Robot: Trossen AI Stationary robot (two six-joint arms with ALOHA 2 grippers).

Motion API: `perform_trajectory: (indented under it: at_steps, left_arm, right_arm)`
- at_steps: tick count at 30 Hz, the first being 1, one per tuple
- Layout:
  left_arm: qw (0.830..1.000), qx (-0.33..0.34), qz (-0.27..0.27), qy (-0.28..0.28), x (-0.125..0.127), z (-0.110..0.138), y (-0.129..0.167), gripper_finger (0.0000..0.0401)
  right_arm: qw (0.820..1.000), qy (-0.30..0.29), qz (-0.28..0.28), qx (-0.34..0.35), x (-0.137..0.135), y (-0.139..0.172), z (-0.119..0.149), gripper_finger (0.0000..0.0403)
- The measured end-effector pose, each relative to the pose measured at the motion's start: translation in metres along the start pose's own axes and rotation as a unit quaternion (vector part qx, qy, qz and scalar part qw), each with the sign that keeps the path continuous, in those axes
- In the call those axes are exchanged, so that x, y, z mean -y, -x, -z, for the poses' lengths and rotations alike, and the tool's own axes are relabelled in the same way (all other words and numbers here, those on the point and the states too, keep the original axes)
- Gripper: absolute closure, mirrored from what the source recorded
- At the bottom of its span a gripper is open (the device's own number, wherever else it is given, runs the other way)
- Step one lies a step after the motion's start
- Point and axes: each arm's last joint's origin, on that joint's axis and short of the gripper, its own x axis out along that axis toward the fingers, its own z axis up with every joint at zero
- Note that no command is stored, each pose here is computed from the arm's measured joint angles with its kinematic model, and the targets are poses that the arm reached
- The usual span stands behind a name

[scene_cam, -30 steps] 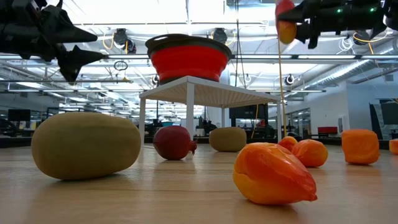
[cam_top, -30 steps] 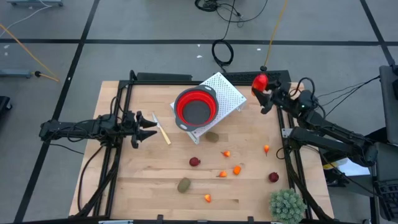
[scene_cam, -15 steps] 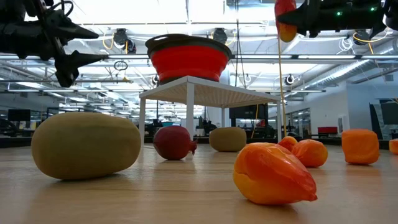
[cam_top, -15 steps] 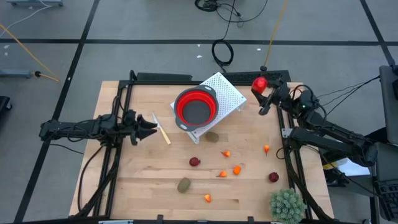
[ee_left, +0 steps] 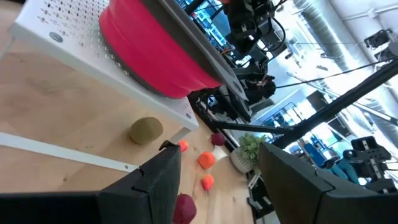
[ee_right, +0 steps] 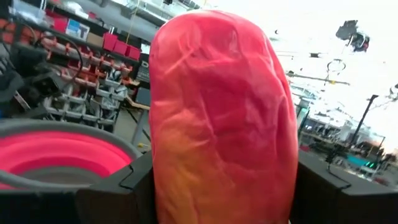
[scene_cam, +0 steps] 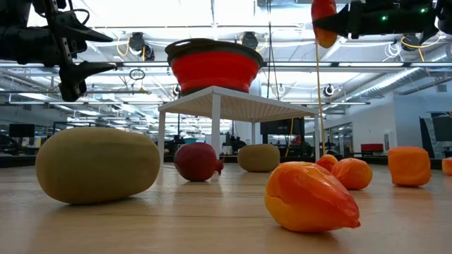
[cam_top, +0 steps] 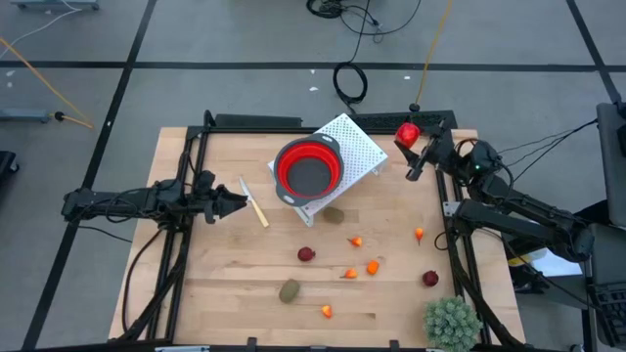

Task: Pick & Place Fruit
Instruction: Put the mango into the red strainer bowl on the shelf

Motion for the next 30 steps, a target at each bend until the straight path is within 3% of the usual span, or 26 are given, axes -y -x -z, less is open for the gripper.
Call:
perform_trajectory:
  at_steps: [5, 9, 18, 24, 30]
  left_arm:
    - [1.000, 0.000, 0.000, -0.001, 0.000, 0.000, 0.000, 0.0187]
    - [1.000, 0.000, 0.000, -0.002, 0.000, 0.000, 0.000, 0.0187]
    - [1.000, 0.000, 0.000, -0.013, 0.000, 0.000, 0.000, 0.0187]
    - [1.000, 0.000, -0.001, -0.015, 0.000, 0.000, 0.000, 0.0187]
    - [1.000, 0.000, -0.001, -0.026, 0.000, 0.000, 0.000, 0.0187]
  right_arm:
    - [0.994, -0.074, -0.076, 0.019, -0.004, 0.000, -0.001, 0.0161]
    - [0.977, -0.161, -0.138, 0.024, -0.007, 0.001, -0.003, 0.0161]
    - [0.911, -0.319, -0.254, 0.061, -0.009, 0.005, -0.019, 0.0161]
    - [0.861, -0.369, -0.328, 0.125, -0.006, 0.013, -0.039, 0.0161]
    - [0.821, -0.377, -0.380, 0.199, -0.003, 0.026, -0.059, 0.0161]
